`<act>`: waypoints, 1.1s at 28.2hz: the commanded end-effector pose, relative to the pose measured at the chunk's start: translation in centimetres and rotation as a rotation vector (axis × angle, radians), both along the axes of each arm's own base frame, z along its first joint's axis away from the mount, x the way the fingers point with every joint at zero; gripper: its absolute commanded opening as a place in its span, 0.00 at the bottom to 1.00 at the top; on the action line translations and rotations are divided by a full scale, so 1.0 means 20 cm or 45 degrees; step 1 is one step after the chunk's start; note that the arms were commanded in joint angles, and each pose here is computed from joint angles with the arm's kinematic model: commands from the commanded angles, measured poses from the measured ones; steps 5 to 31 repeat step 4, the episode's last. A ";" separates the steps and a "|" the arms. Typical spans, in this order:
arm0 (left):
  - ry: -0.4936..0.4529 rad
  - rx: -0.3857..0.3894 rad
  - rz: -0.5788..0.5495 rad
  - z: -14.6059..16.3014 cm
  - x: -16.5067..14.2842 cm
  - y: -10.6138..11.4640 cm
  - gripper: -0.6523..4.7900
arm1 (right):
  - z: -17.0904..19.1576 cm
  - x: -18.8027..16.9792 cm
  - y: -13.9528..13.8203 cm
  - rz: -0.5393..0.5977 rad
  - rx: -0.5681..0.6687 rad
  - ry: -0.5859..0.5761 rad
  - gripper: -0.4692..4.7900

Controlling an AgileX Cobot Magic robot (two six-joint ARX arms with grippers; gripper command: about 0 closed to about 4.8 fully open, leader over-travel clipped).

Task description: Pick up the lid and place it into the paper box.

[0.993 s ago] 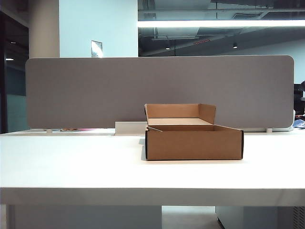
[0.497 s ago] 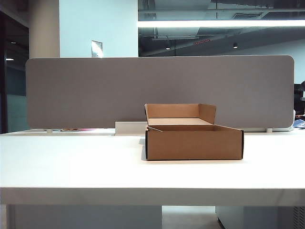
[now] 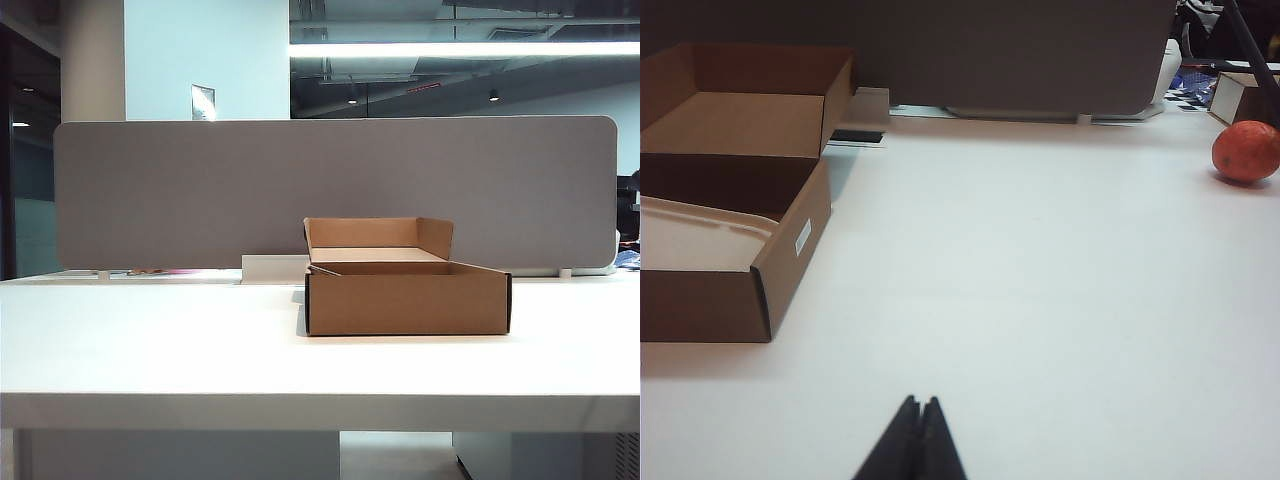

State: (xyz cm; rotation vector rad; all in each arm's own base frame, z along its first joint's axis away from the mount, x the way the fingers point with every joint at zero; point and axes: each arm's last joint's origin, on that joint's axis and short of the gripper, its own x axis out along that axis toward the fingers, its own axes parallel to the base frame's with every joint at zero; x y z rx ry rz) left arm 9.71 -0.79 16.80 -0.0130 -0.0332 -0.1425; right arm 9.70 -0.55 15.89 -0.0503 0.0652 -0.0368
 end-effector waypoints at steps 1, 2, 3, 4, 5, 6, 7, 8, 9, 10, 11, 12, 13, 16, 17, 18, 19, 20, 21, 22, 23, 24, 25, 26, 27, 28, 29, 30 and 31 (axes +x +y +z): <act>-0.012 0.007 -0.005 0.01 0.00 0.00 0.12 | 0.00 0.00 0.00 -0.006 -0.005 -0.013 0.09; -0.011 0.007 -0.005 0.01 0.00 0.00 0.12 | 0.00 0.00 0.00 -0.006 -0.005 -0.013 0.09; -0.011 0.007 -0.005 0.01 0.00 0.00 0.12 | 0.00 0.00 0.00 -0.006 -0.005 -0.013 0.09; -0.011 0.007 -0.005 0.01 0.00 0.00 0.12 | 0.00 0.00 0.00 -0.006 -0.005 -0.013 0.09; -0.011 0.007 -0.005 0.01 0.00 0.00 0.12 | 0.00 0.00 0.00 -0.006 -0.005 -0.013 0.09; -0.011 0.007 -0.005 0.01 0.00 0.00 0.12 | 0.00 0.00 0.00 -0.006 -0.005 -0.013 0.09; -0.011 0.007 -0.005 0.01 0.00 0.00 0.12 | 0.00 0.00 0.00 -0.006 -0.005 -0.013 0.09; -0.011 0.007 -0.005 0.01 0.00 0.00 0.12 | 0.00 0.00 0.00 -0.006 -0.005 -0.013 0.09; -0.011 0.007 -0.005 0.01 0.00 0.00 0.12 | 0.00 0.00 0.00 -0.006 -0.005 -0.013 0.09; -0.011 0.007 -0.005 0.01 0.00 0.00 0.12 | 0.00 0.00 0.00 -0.006 -0.005 -0.013 0.09; -0.011 0.007 -0.005 0.01 0.00 0.00 0.12 | 0.00 0.00 0.00 -0.006 -0.005 -0.013 0.09; -0.011 0.007 -0.005 0.01 0.00 0.00 0.12 | 0.00 0.00 0.00 -0.006 -0.005 -0.013 0.09; -0.011 0.007 -0.005 0.01 0.00 0.00 0.12 | 0.00 0.00 0.00 -0.006 -0.005 -0.013 0.09; -0.011 0.007 -0.005 0.01 0.00 0.00 0.12 | 0.00 0.00 0.00 -0.006 -0.005 -0.013 0.09; -0.011 0.007 -0.005 0.01 0.00 0.00 0.12 | 0.00 0.00 0.00 -0.006 -0.005 -0.013 0.09; -0.011 0.007 -0.005 0.01 0.00 0.00 0.12 | 0.00 0.00 0.00 -0.006 -0.005 -0.013 0.09; -0.011 0.007 -0.005 0.01 0.00 0.00 0.12 | 0.00 0.00 0.00 -0.006 -0.005 -0.013 0.09; -0.011 0.007 -0.005 0.01 0.00 0.00 0.12 | 0.00 0.00 0.00 -0.006 -0.005 -0.013 0.09; -0.011 0.007 -0.005 0.01 0.00 0.00 0.12 | 0.00 0.00 0.00 -0.006 -0.005 -0.013 0.09; -0.011 0.007 -0.005 0.01 0.00 0.00 0.12 | 0.00 0.00 0.00 -0.006 -0.005 -0.013 0.09; -0.011 0.007 -0.005 0.01 0.00 0.00 0.12 | 0.00 0.00 0.00 -0.006 -0.005 -0.013 0.09; -0.011 0.007 -0.005 0.01 0.00 0.00 0.12 | 0.00 0.00 0.00 -0.006 -0.005 -0.013 0.09; -0.011 0.007 -0.005 0.01 0.00 0.00 0.12 | 0.00 0.00 0.00 -0.006 -0.005 -0.013 0.09; -0.011 0.007 -0.005 0.01 0.00 0.00 0.12 | 0.00 0.00 0.00 -0.006 -0.005 -0.013 0.09; -0.011 0.007 -0.005 0.01 0.00 0.00 0.12 | 0.00 0.00 0.00 -0.006 -0.005 -0.013 0.09; -0.011 0.007 -0.005 0.01 0.00 0.00 0.12 | 0.00 0.00 0.00 -0.006 -0.005 -0.013 0.09; -0.011 0.007 -0.005 0.01 0.00 0.00 0.12 | 0.00 0.00 0.00 -0.006 -0.005 -0.013 0.09; -0.011 0.007 -0.005 0.01 0.00 0.00 0.12 | 0.00 0.00 0.00 -0.006 -0.005 -0.013 0.09; -0.011 0.007 -0.005 0.01 0.00 0.00 0.12 | 0.00 0.00 0.00 -0.006 -0.005 -0.013 0.09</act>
